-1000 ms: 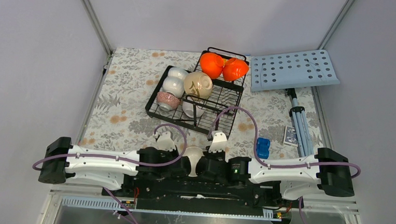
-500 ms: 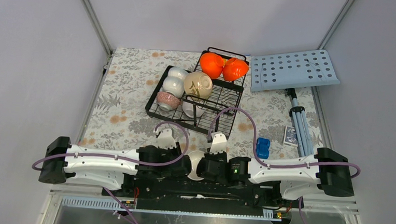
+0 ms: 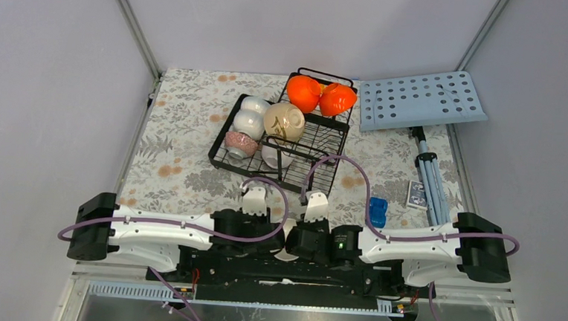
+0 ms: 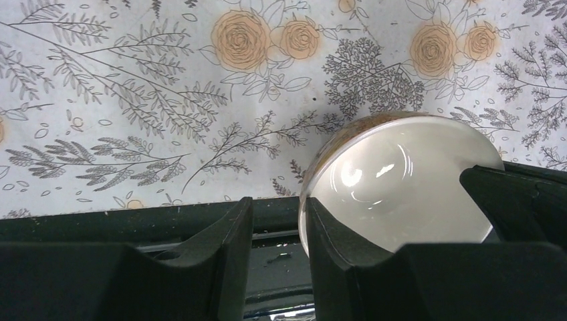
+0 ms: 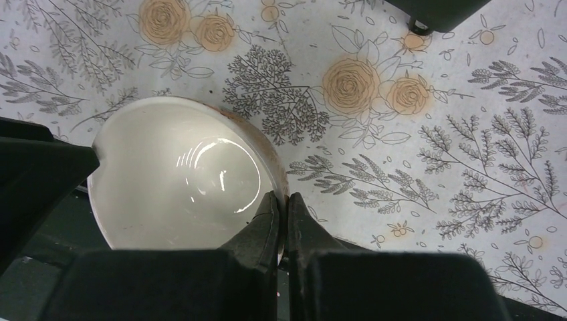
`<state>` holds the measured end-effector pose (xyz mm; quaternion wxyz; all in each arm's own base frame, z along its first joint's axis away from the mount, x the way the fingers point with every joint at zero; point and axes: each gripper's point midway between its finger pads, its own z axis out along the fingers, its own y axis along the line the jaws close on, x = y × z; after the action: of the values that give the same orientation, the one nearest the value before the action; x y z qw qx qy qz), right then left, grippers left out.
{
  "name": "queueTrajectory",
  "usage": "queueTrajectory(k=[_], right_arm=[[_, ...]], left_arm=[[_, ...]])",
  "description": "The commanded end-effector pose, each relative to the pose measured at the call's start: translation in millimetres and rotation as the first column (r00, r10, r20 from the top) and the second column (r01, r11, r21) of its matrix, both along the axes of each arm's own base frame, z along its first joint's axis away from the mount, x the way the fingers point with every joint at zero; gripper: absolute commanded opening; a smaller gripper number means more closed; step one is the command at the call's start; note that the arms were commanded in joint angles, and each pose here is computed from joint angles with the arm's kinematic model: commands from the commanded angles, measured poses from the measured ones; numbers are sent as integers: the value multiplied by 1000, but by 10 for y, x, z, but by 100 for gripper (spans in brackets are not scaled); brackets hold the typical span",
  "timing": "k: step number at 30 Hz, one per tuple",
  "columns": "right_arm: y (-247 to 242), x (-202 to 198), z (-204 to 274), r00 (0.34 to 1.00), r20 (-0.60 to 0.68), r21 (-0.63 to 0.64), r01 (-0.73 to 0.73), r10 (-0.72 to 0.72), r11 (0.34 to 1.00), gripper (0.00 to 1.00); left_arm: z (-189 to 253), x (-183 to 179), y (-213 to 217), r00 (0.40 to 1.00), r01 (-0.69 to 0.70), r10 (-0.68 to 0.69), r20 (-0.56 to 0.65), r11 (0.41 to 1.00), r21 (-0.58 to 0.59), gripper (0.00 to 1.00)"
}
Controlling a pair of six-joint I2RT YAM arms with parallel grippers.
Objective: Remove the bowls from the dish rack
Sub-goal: Adjust the bowl at the center of the board.
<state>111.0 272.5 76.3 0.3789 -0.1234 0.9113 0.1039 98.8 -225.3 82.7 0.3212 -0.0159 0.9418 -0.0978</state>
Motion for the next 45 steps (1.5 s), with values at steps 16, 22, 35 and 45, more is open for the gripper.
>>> queueTrajectory(k=[16, 22, 35, 45], right_arm=[[178, 61, 300, 999, 15, 195, 45, -49, 980, 0], [187, 52, 386, 999, 9, 241, 48, -51, 969, 0], [153, 69, 348, 998, 15, 218, 59, -64, 974, 0], [166, 78, 362, 998, 21, 210, 58, -63, 976, 0]], left_arm=[[1, -92, -385, 990, 137, -139, -10, 982, -131, 46], [-3, -91, -326, 992, 121, -123, 0, 977, -175, 42], [171, -14, -222, 995, 100, -94, 43, 981, -165, 43], [170, -1, -183, 995, 92, -85, 49, 983, -159, 37]])
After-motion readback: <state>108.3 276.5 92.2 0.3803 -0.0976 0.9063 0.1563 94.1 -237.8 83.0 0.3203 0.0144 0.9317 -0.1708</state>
